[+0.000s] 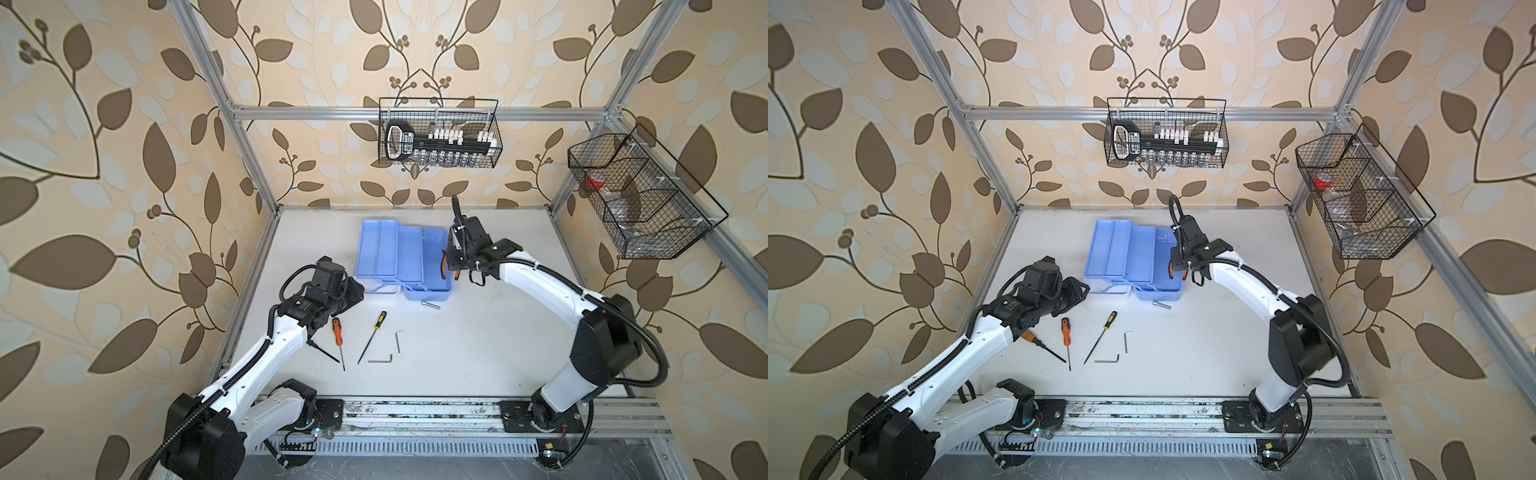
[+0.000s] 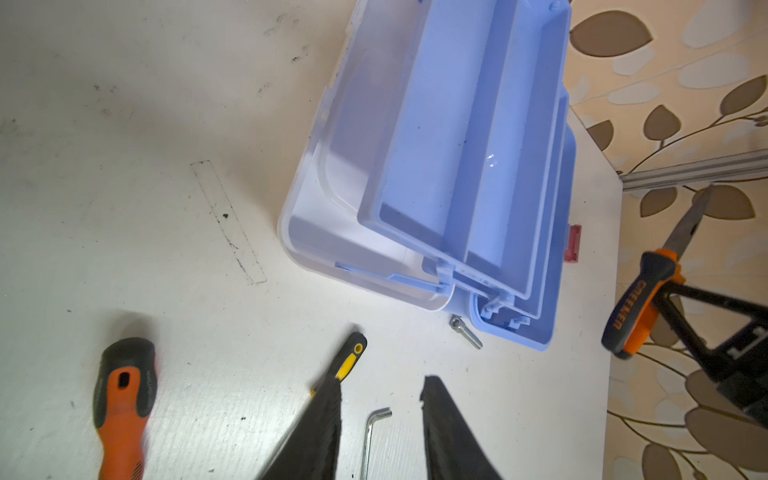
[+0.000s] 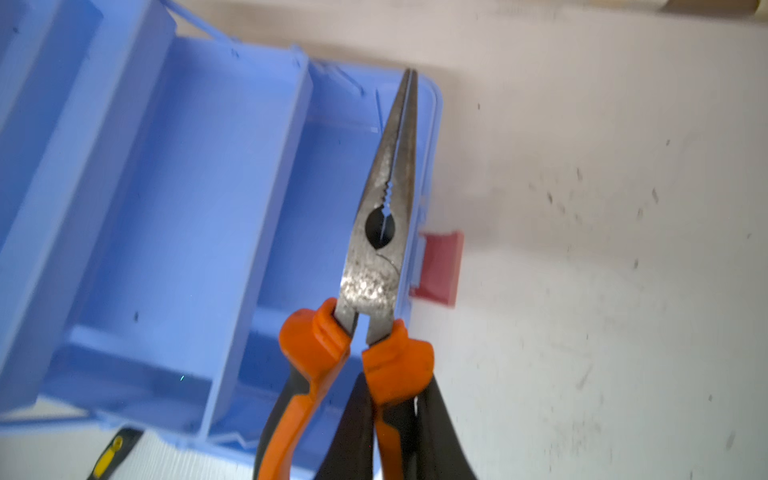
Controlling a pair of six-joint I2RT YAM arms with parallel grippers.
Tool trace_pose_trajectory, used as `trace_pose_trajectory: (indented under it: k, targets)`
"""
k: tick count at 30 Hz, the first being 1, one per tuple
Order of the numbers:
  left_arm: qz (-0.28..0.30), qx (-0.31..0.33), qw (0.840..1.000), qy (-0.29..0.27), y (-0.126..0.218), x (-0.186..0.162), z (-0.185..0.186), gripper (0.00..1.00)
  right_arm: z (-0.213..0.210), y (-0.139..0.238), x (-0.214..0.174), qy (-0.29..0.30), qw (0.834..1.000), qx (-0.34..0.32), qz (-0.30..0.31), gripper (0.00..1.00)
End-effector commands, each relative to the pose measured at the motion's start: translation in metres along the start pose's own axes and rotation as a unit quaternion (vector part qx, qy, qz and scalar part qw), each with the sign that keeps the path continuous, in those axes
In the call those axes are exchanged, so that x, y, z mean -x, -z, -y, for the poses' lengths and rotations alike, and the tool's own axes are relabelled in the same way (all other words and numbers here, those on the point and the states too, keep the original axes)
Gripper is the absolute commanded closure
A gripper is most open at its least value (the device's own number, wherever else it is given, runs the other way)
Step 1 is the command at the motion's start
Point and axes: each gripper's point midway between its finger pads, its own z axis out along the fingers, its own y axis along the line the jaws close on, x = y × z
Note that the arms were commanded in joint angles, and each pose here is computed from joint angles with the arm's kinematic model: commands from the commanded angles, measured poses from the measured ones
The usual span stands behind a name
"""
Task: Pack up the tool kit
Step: 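Carry the pliers with right gripper into the box's bottom compartment, then open right gripper to release the pliers and lift out of the box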
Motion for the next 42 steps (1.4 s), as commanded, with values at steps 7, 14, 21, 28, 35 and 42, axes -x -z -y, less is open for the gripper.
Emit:
trace_pose_trajectory:
  k: [7, 14, 21, 28, 35, 42]
  targets:
    - [0.011, -0.011, 1.000, 0.005, 0.012, 0.008, 0.008, 0.60, 0.004, -0.048, 0.007, 0.025, 0.996, -0.070, -0.042, 1.00]
    - [0.032, -0.014, 0.999, -0.002, 0.028, 0.013, 0.008, 0.57, -0.021, -0.070, -0.008, 0.033, 0.997, -0.046, -0.059, 1.00]
    - [0.022, -0.003, 1.000, 0.001, 0.026, 0.006, 0.000, 0.57, -0.045, -0.093, -0.024, 0.034, 0.996, -0.025, -0.080, 1.00]
    - [0.022, 0.001, 1.000, -0.008, 0.028, 0.008, 0.002, 0.57, -0.045, -0.113, -0.038, 0.006, 0.995, 0.004, -0.096, 1.00]
    - [0.026, 0.011, 1.000, -0.007, 0.028, 0.011, -0.001, 0.53, -0.052, -0.125, -0.049, -0.029, 0.994, 0.056, -0.090, 0.92]
    - [0.029, 0.014, 0.999, -0.003, 0.025, 0.012, -0.002, 0.53, -0.053, -0.130, -0.054, -0.034, 0.993, 0.068, -0.095, 0.84]
